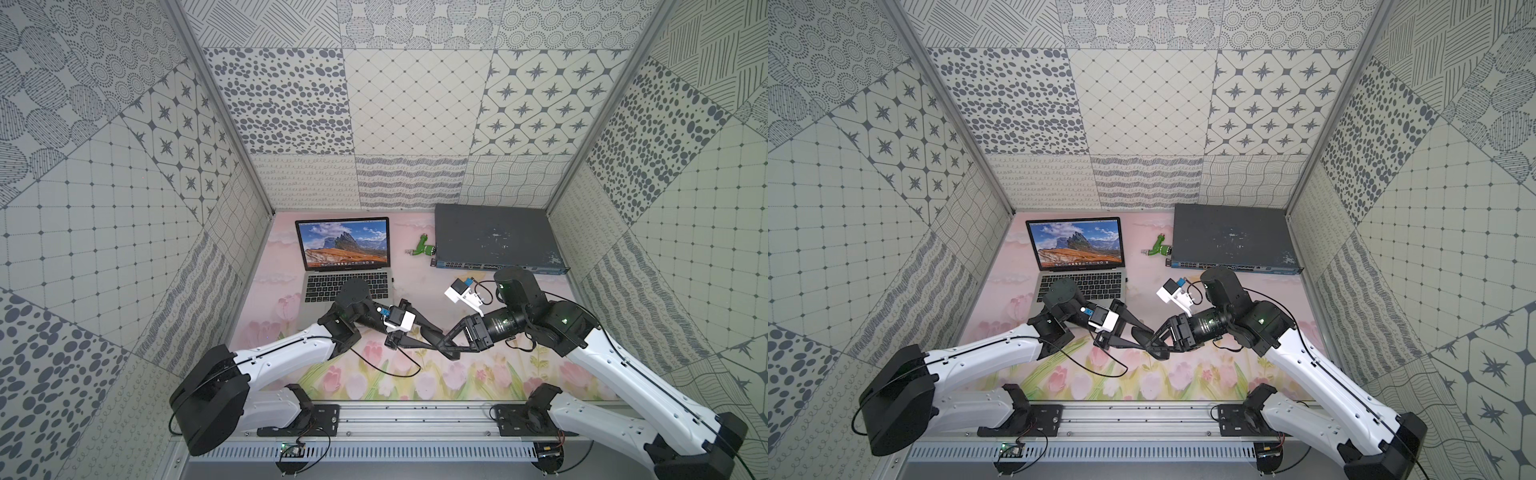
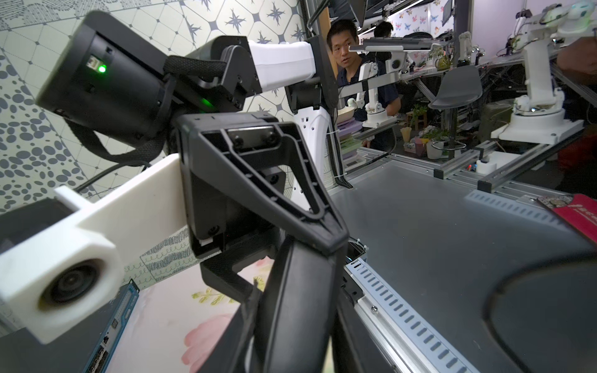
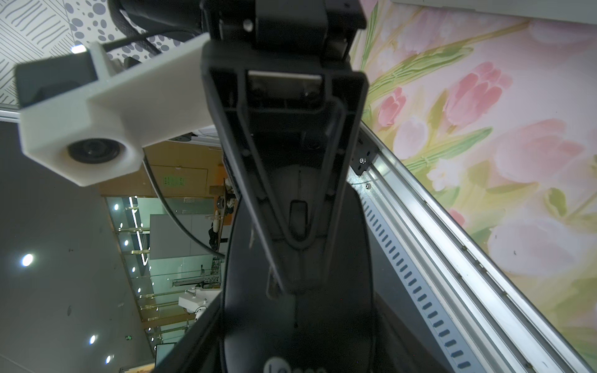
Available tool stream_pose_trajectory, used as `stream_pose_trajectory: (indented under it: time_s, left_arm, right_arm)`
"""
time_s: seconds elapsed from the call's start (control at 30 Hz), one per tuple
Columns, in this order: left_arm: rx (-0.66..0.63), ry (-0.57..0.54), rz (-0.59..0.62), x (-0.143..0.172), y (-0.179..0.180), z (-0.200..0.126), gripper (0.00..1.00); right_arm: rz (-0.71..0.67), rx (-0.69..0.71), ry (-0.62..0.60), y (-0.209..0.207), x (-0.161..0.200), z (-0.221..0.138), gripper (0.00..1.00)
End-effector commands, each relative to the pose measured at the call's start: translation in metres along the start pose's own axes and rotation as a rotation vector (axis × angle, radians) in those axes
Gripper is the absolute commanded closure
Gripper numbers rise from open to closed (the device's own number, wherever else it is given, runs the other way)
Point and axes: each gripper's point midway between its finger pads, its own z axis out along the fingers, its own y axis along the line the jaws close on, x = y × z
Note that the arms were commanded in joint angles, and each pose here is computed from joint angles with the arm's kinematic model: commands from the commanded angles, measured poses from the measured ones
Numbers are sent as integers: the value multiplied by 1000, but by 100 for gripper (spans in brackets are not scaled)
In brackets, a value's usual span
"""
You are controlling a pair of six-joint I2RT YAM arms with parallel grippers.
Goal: Remove the wireless mouse receiver from the laptop
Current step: Pick up the mouse from the center of the board.
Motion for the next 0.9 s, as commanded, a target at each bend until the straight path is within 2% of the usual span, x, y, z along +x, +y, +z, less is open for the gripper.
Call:
stream_pose_trajectory:
  time_s: [0.0,0.13,0.17,0.2,0.23,0.33,0.43,0.5,0.7,0.87]
  left_arm:
    - [30,-19,4,-8,-6,1,79]
    - [3,-10,-23,-8,-3,0,100]
    - [-17,-2,-40,-6,-1,-1,100]
    - [-46,5,-57,-6,2,-2,100]
    - [-73,11,-76,-5,4,-3,100]
    - [-127,13,-87,-5,0,-9,100]
    - [-252,15,-149,-4,8,-19,100]
    - [-352,10,-243,-4,17,-27,87]
    - [-713,80,-682,21,48,-63,85]
    - [-810,142,-906,33,47,-74,86]
  right_arm:
    - [-70,-25,-40,6,-11,1,34]
    - [-76,-18,-50,6,-12,0,25]
    - [-88,-17,-58,8,-14,-1,20]
    - [-104,-11,-72,10,-16,-3,10]
    - [-121,-7,-90,13,-18,-6,4]
    - [-154,3,-159,20,-31,-20,3]
    - [-163,27,-249,19,-49,-40,3]
    - [-181,64,-322,16,-61,-54,3]
    - [-339,220,-507,13,-71,-84,3]
    - [-494,316,-604,3,-64,-96,3]
